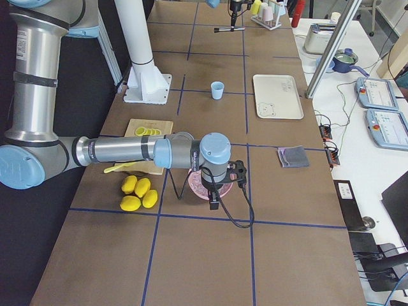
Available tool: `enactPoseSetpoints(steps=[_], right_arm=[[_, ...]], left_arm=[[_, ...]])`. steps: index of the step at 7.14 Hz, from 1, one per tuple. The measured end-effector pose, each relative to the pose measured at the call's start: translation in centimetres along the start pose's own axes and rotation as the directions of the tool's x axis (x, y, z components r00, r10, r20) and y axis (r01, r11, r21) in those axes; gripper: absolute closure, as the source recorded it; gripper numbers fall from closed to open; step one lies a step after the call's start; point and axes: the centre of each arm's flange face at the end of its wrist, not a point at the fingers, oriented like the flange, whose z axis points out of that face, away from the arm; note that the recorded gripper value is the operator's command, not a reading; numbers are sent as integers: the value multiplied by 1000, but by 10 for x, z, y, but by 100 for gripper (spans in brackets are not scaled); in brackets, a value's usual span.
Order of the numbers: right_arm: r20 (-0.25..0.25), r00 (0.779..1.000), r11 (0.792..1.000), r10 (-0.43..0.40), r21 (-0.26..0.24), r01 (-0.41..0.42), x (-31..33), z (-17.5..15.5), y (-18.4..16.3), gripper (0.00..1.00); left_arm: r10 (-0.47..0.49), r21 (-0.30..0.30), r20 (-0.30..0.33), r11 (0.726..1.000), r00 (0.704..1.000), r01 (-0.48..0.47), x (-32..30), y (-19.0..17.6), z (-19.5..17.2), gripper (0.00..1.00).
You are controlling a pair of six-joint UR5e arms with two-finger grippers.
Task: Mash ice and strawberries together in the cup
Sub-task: 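Carry the steel muddler with the left gripper over the light-blue cup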
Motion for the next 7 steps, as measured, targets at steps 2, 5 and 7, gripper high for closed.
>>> enactPoseSetpoints(steps=[2,5,7], right_arm=[[-1,1000,1000,2,-2,-2,1,1,0,0],[0,1000,1000,10,-11,-10,5,5,1,0],[0,1000,1000,11,-12,-11,6,6,1,0]], left_arm=[[227,134,-38,966,973,-220,178,40,16,100],[448,594,-89,741,890,-314,286,66,47,100],[469,769,-127,604,874,-212,298,65,57,98]])
